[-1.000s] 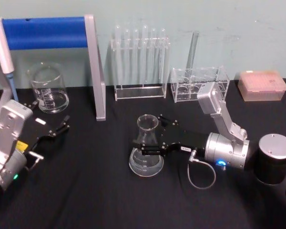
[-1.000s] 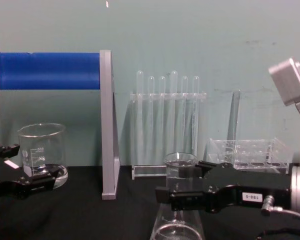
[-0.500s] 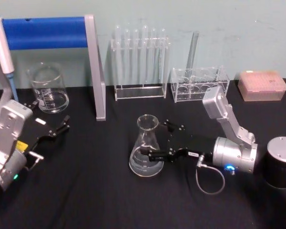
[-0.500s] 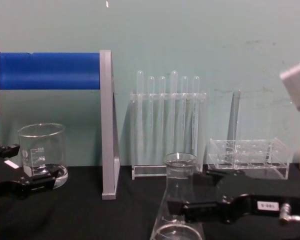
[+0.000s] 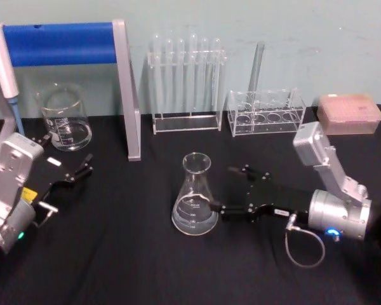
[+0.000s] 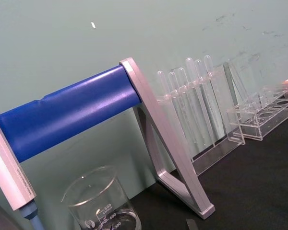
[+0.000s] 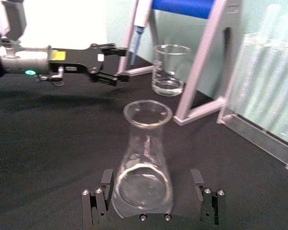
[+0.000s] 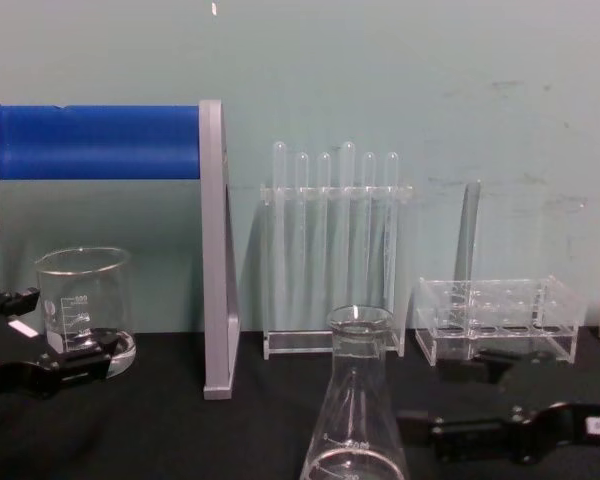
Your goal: Grasp the erlenmeyer flask with one hand, shake it three times, then place it back.
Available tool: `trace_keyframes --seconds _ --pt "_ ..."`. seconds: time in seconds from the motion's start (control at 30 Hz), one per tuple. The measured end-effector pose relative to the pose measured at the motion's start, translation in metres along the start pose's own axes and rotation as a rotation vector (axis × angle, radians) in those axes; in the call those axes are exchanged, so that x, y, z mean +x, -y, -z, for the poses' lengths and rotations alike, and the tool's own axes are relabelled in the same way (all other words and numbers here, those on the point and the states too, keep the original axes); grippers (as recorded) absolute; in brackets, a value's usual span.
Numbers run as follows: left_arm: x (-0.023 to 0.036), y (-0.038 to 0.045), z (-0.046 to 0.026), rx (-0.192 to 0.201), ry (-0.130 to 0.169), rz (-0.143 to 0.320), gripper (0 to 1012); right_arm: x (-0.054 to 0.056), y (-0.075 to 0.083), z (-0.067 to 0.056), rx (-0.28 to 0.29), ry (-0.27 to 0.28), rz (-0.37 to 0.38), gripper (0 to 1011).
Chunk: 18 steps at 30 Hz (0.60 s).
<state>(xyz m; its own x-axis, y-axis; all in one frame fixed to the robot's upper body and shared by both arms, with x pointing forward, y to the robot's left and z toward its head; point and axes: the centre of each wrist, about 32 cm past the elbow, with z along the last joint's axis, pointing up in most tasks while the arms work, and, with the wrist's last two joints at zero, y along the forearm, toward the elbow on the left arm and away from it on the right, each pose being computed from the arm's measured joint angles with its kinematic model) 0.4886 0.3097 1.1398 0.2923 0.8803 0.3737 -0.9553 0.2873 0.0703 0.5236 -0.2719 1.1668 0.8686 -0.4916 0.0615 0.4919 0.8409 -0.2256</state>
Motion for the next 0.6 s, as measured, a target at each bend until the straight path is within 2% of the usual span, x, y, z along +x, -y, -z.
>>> trace_keyframes --seconds 0.17,0.27,0.37,0.6 --pt "0.0 0.0 0.0 0.0 0.0 0.0 1001 -0.001 0.01 0.001 0.015 -0.02 0.074 1003" --pt "0.0 0.0 0.0 0.0 0.0 0.0 1001 -0.003 0.014 0.001 0.039 -0.052 0.161 1003" --pt "0.0 0.0 0.0 0.0 0.0 0.0 1001 -0.005 0.014 0.001 0.058 -0.067 0.213 1003" --pt "0.0 0.0 0.0 0.0 0.0 0.0 1001 -0.013 0.007 0.0 0.167 -0.083 0.385 1003"
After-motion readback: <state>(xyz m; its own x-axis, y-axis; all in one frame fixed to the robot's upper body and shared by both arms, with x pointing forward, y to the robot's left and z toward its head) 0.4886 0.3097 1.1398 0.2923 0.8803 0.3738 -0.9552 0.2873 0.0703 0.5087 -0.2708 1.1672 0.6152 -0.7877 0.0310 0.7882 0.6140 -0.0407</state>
